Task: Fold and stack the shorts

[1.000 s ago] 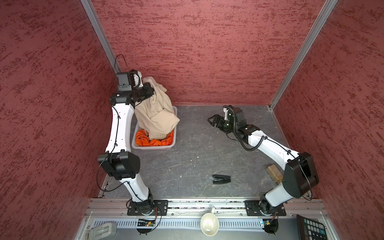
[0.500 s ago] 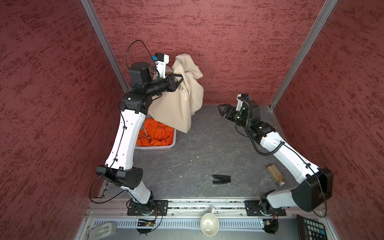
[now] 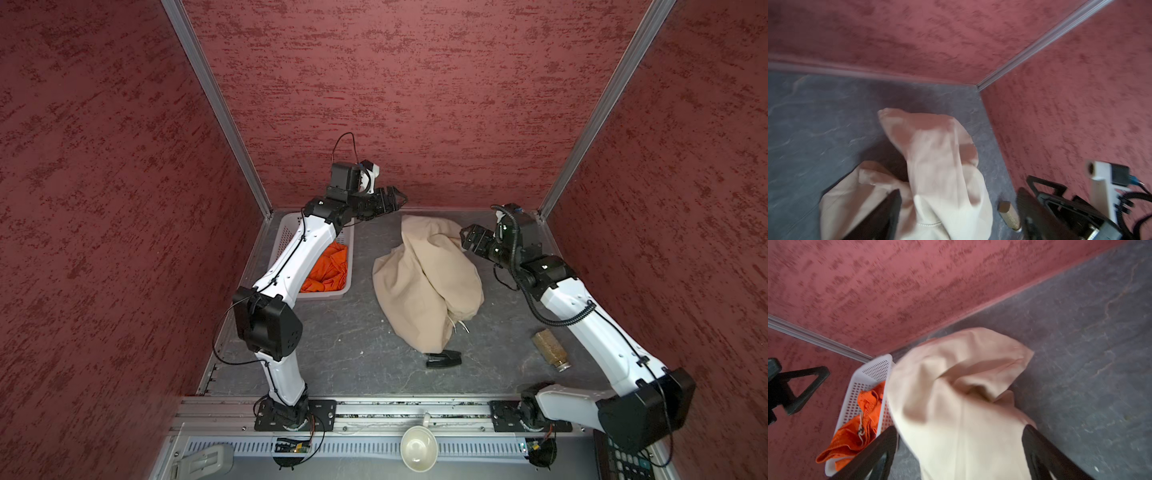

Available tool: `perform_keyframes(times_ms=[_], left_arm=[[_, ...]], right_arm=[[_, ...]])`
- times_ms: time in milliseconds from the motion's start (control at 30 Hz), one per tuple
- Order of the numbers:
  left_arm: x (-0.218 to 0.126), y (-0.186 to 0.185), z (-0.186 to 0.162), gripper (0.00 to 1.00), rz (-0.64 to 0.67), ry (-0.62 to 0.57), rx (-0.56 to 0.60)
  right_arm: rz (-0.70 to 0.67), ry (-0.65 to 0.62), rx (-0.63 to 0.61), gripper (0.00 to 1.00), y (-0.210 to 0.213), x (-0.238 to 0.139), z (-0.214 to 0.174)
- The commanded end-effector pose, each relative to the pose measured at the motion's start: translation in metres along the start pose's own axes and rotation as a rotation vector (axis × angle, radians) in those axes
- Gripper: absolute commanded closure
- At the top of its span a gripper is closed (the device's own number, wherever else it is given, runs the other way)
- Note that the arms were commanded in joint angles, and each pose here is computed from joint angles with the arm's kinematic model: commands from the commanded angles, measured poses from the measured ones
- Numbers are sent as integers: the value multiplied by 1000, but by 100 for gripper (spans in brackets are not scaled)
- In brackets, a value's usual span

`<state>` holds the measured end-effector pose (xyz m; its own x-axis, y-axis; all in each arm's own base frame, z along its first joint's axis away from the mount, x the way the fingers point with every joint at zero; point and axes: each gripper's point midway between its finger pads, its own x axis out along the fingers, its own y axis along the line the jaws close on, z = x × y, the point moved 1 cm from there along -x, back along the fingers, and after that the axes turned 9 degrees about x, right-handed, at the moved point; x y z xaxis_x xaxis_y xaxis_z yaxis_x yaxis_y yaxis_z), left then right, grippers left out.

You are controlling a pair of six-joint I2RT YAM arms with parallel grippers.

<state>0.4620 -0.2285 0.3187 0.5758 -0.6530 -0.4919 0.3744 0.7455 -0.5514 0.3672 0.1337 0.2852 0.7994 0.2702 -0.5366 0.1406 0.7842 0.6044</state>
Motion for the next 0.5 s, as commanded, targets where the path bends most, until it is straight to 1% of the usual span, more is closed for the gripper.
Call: perform_keyframes(times_ms=[0, 133, 200, 267, 367, 400, 433, 467], left_arm=[[-7, 36, -17, 0, 135, 47, -39], [-15, 51, -28, 0, 180, 53, -51], [-18, 57, -36, 0, 196, 63, -62], [-20, 63, -43, 0, 210, 72, -74], [-24, 70, -52, 0, 225, 79, -89], [-24, 71, -54, 0, 226, 81, -91], [-25, 73, -55, 0, 228, 79, -94], [-26, 74, -56, 0, 231, 79, -98]], right_arm=[[-105, 156, -53, 4, -17, 11, -41], [-118, 359, -136, 3, -9, 23, -100], [-155, 462, -178, 3, -12, 29, -134], [-210, 534, -204, 2, -20, 37, -157], [-218, 620, -226, 1, -22, 55, -183], [-225, 637, -226, 3, -25, 62, -189], [-245, 649, -226, 8, -30, 70, -194], [-273, 657, -227, 18, -36, 78, -199]])
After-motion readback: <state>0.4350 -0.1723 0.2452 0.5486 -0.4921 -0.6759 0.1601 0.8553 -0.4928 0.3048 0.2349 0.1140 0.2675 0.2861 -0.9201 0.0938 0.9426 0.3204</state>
